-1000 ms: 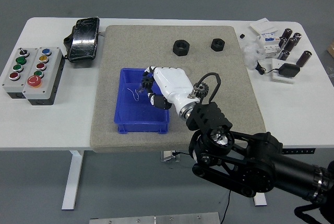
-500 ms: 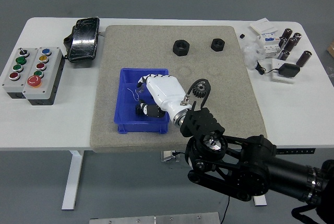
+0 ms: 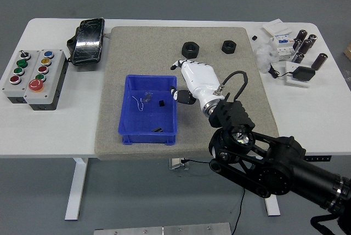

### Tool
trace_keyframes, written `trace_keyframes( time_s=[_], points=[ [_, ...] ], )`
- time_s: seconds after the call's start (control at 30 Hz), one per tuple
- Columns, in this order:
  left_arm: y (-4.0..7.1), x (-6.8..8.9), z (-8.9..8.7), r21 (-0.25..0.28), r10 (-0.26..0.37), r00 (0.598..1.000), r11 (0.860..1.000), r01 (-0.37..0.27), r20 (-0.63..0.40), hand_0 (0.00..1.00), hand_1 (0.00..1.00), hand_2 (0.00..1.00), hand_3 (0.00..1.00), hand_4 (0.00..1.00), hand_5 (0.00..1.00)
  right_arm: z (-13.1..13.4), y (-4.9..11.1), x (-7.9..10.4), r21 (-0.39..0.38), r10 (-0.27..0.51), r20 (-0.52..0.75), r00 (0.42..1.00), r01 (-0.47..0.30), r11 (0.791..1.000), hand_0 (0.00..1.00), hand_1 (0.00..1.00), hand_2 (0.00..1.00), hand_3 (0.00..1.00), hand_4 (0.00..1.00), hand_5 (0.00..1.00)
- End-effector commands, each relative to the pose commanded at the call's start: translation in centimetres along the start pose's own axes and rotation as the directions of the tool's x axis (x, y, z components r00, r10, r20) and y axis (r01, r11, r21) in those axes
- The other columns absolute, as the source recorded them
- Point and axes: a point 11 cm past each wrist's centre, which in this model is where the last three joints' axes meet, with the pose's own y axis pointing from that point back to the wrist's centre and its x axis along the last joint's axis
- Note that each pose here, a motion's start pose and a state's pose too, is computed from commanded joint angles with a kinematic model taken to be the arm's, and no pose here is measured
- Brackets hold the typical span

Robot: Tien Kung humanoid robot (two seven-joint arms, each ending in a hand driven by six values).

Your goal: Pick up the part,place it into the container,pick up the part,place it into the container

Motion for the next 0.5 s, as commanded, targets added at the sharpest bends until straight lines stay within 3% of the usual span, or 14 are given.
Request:
trace_keyframes(
  time_s=[0.13,0.17,0.27,0.33,0.37,0.5],
  points=[
    [0.0,-0.1,0.1,-0.002,-0.001,1.0,1.0,0.001,0.001,0.63,0.553,0.532,0.609,0.662,0.379,2.7,-0.8,-0.9,-0.09,-0.056,0.0,0.998,0.055,0.994,0.753,0.802,0.805,0.739,0.702,0.197],
    [0.0,-0.1,0.1,-0.003,-0.001,1.0,1.0,0.001,0.001,0.63,0.553,0.531,0.608,0.661,0.38,3.1,-1.0,-1.2,-0.106,-0.07,-0.001,0.998,0.069,0.992,0.767,0.828,0.849,0.826,0.776,0.235],
    [0.0,-0.1,0.3,-0.008,-0.003,1.0,1.0,0.003,0.002,0.63,0.553,0.531,0.608,0.661,0.38,4.2,-1.2,-2.2,-0.148,-0.111,0.0,0.994,0.11,0.983,0.767,0.828,0.849,0.826,0.776,0.235],
    [0.0,-0.1,0.3,-0.01,-0.003,1.0,1.0,0.003,0.003,0.63,0.553,0.531,0.608,0.661,0.38,4.7,-1.3,-2.5,-0.165,-0.128,-0.002,0.992,0.126,0.978,0.767,0.828,0.849,0.826,0.776,0.235],
    [0.0,-0.1,0.3,-0.01,-0.004,1.0,1.0,0.004,0.004,0.63,0.553,0.53,0.608,0.661,0.379,4.8,-1.4,-2.7,-0.172,-0.134,-0.005,0.991,0.131,0.976,0.786,0.855,0.874,0.86,0.837,0.298],
    [0.0,-0.2,0.2,-0.008,-0.004,1.0,1.0,0.004,0.007,0.63,0.553,0.53,0.608,0.661,0.379,5.4,-1.8,-2.8,-0.192,-0.143,-0.022,0.989,0.136,0.972,0.786,0.855,0.874,0.86,0.837,0.298]
  ],
)
